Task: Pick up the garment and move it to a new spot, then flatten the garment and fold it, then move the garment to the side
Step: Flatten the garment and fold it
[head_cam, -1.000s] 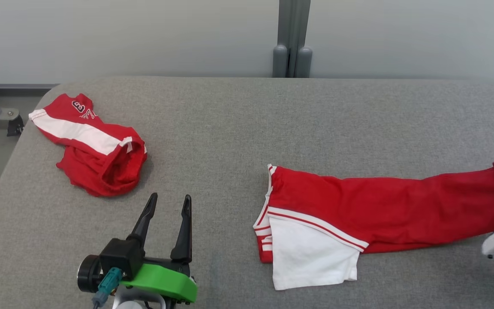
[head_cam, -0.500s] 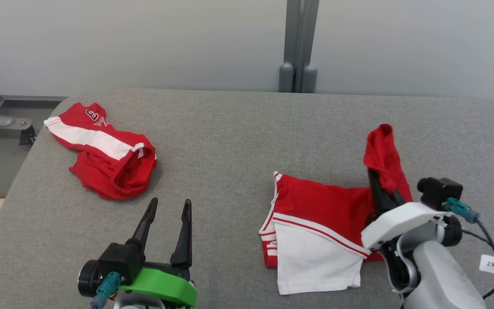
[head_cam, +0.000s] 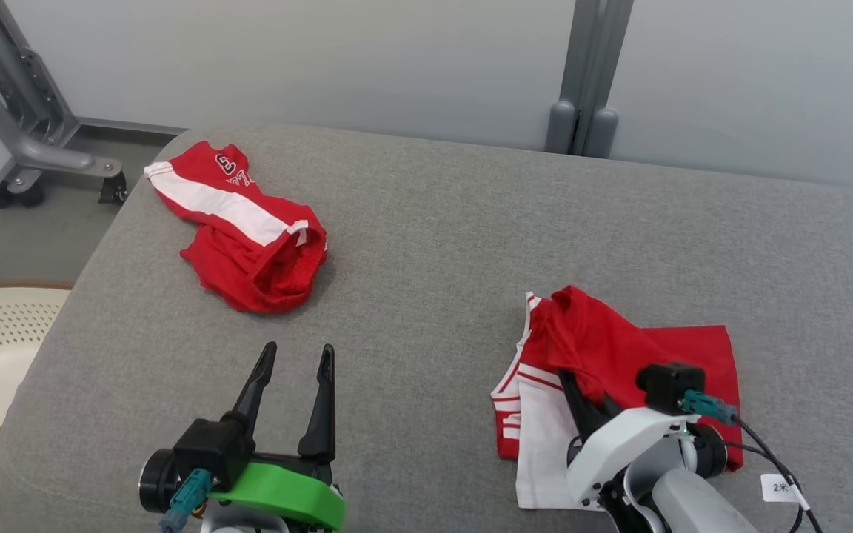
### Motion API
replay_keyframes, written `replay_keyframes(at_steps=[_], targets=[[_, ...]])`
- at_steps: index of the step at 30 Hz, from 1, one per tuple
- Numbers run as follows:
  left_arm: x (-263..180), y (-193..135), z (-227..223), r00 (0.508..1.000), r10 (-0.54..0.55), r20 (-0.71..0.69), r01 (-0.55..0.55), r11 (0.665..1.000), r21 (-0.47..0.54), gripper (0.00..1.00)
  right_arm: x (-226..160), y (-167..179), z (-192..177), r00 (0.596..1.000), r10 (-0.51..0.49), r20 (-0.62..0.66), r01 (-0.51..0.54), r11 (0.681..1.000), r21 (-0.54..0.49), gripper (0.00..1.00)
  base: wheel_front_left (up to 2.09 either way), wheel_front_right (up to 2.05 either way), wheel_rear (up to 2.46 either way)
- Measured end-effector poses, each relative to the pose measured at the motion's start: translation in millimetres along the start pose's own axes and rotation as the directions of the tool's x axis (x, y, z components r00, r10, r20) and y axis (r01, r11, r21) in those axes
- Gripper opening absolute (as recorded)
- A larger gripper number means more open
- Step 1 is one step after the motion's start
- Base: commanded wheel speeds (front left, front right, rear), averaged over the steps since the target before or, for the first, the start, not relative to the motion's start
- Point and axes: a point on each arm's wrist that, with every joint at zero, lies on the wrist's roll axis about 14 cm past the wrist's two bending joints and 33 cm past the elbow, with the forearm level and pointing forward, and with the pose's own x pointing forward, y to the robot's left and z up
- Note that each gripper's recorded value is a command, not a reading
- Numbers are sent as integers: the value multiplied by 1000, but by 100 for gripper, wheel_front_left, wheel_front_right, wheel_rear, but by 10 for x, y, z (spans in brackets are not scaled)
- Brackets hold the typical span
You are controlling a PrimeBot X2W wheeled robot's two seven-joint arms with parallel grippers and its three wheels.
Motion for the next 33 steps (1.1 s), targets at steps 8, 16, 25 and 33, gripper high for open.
replay_keyframes(at_steps=[8,16,25,33], targets=[[-15,96,-30,999,37,-12,-37,999,1,100,91,145,-282,996,52,-77,-50,998,24,100,0,0,0],[20,46,-51,1000,23,-17,-23,1000,-3,100,92,622,-303,977,191,-96,-184,980,80,100,0,0,0],[141,-179,20,999,-50,9,50,999,-16,100,83,216,370,988,123,96,-116,990,-77,100,0,0,0],[254,-413,167,992,-115,59,117,993,-33,100,-339,-405,973,960,-4,280,75,967,-242,100,0,0,0]])
